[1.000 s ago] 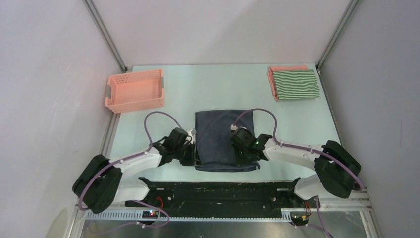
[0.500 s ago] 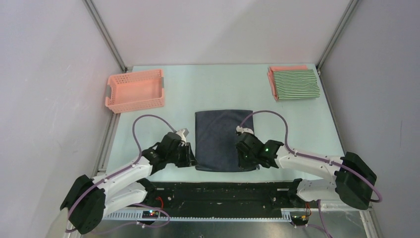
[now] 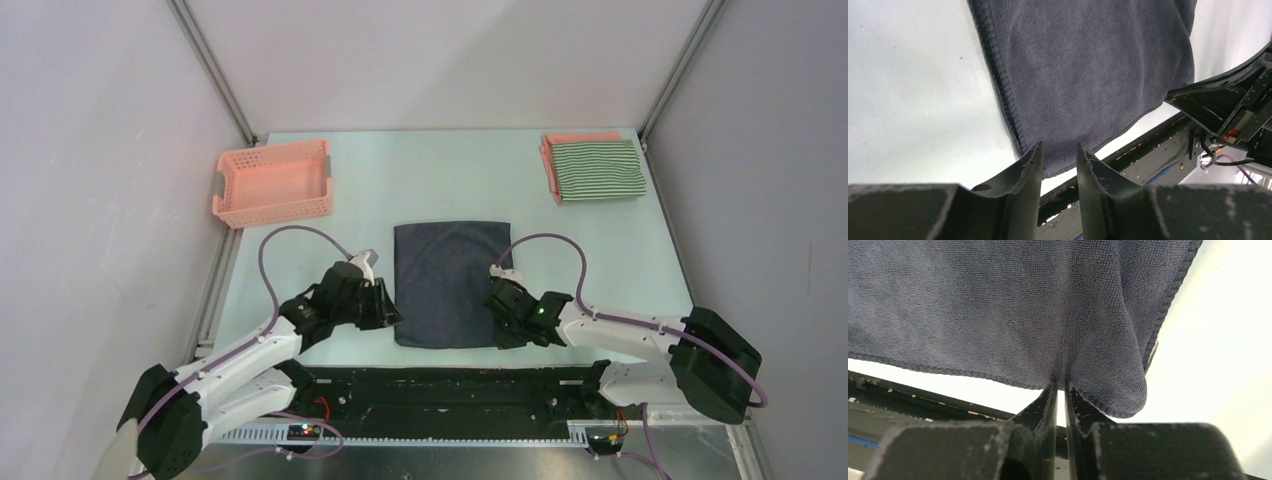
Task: Fold and stack the mixed laundry pile
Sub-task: Fold the skirt at the center of the board.
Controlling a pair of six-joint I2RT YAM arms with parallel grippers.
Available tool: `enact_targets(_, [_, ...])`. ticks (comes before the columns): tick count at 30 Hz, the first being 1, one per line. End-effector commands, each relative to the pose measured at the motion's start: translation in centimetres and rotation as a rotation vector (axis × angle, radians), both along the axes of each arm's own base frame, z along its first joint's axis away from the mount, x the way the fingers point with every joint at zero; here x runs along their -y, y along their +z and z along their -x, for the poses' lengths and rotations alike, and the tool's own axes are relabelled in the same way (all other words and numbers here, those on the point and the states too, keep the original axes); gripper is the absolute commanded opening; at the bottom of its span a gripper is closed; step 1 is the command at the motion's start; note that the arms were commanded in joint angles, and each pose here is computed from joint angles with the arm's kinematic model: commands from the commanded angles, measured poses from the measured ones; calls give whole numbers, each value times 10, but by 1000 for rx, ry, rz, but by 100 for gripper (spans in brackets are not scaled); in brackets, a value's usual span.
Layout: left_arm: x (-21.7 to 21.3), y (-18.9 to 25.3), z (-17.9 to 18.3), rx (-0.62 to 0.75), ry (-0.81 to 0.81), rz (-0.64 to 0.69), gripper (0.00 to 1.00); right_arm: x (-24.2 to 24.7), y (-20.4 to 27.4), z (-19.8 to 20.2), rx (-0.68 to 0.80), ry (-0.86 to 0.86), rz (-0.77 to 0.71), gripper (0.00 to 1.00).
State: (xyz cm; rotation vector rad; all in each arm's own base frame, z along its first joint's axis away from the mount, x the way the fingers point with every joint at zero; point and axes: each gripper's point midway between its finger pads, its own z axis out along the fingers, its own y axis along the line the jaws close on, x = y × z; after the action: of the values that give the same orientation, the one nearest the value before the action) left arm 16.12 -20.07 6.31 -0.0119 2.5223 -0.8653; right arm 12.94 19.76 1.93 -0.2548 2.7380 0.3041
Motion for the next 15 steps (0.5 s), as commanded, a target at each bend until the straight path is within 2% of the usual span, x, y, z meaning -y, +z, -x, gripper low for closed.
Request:
enact_targets(1, [8, 20, -19, 83, -12, 1, 37, -14, 25, -13, 80, -9, -97, 16])
enact_targets(3, [-3, 26, -39, 115, 45, -32, 43, -12, 45, -33, 136, -29, -137, 22])
enact_targets(6, [-17, 47, -81, 175, 108, -58, 43, -9, 72, -67, 217, 27, -200, 26])
enact_targets(7, [-25, 42, -95, 169, 118, -97, 43, -2, 84, -88, 256, 1, -212, 28])
enact_targets(8, [-28, 60, -115, 209, 136, -95, 43, -6, 90, -97, 286, 70, -233, 30])
enact_targets(11, [-29, 57, -148, 215, 82, -165, 44, 7, 111, -145, 362, 100, -235, 35])
enact_targets(12, [-29, 69, -163, 241, 83, -165, 44, 10, 103, -154, 346, 144, -203, 35])
enact_targets(15, [-27, 58, -186, 213, 29, -197, 45, 31, 117, -200, 380, 163, -155, 37])
